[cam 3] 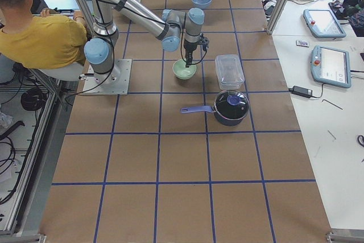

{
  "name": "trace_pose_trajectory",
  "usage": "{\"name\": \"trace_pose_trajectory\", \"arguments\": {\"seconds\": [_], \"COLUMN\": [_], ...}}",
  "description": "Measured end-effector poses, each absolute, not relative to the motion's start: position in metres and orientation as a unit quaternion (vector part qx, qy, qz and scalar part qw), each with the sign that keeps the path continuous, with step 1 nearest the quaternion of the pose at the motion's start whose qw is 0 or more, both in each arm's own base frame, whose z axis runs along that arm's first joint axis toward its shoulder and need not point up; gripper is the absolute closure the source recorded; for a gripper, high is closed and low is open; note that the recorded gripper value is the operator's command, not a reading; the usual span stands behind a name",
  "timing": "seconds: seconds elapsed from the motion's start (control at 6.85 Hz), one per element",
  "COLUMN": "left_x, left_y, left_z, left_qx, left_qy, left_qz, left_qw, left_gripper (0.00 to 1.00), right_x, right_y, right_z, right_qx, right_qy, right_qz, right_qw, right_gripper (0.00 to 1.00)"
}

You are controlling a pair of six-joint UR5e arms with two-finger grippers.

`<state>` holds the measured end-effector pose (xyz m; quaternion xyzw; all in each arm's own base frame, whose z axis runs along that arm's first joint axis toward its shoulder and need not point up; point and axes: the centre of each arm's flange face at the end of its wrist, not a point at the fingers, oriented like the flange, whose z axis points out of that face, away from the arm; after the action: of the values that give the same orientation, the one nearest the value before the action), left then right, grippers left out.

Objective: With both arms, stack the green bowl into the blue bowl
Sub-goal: 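Carry the blue bowl toward the table center with the left gripper and release it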

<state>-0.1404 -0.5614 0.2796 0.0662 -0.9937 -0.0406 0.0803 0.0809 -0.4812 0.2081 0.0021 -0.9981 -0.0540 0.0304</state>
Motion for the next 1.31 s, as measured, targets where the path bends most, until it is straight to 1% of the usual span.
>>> {"name": "trace_pose_trajectory", "arguments": {"seconds": [0.15,0.29,0.44,0.73,0.88,1.02,1.17,1.31], "left_x": [-0.191,-0.231,-0.256,-0.271,-0.273,-0.274,-0.274,-0.273], "left_y": [-0.555,-0.545,-0.532,-0.517,-0.516,-0.517,-0.522,-0.534], "left_z": [0.271,0.260,0.248,0.228,0.223,0.222,0.230,0.252], "left_qx": [0.084,0.093,0.092,0.088,0.085,0.083,0.079,0.077], "left_qy": [-0.992,-0.990,-0.990,-0.989,-0.990,-0.990,-0.991,-0.992], "left_qz": [-0.046,-0.056,-0.068,-0.078,-0.072,-0.068,-0.054,-0.031], "left_qw": [0.087,0.090,0.087,0.086,0.088,0.089,0.093,0.098], "left_gripper": [1.00,1.00,1.00,0.99,0.12,0.02,0.00,0.00], "right_x": [0.080,0.079,0.079,0.079,0.080,0.083,0.092,0.108], "right_y": [-0.482,-0.483,-0.483,-0.488,-0.497,-0.507,-0.520,-0.530], "right_z": [0.207,0.207,0.207,0.217,0.231,0.249,0.272,0.292], "right_qx": [0.000,0.000,0.002,0.000,0.001,0.002,-0.002,-0.011], "right_qy": [-0.998,-0.998,-0.998,-0.998,-0.999,-0.999,-0.999,-0.999], "right_qz": [-0.054,-0.055,-0.055,-0.047,-0.041,-0.041,-0.043,-0.039], "right_qw": [0.028,0.027,0.027,0.032,0.033,0.032,0.032,0.033], "right_gripper": [1.00,1.00,1.00,1.00,1.00,1.00,1.00,1.00]}}
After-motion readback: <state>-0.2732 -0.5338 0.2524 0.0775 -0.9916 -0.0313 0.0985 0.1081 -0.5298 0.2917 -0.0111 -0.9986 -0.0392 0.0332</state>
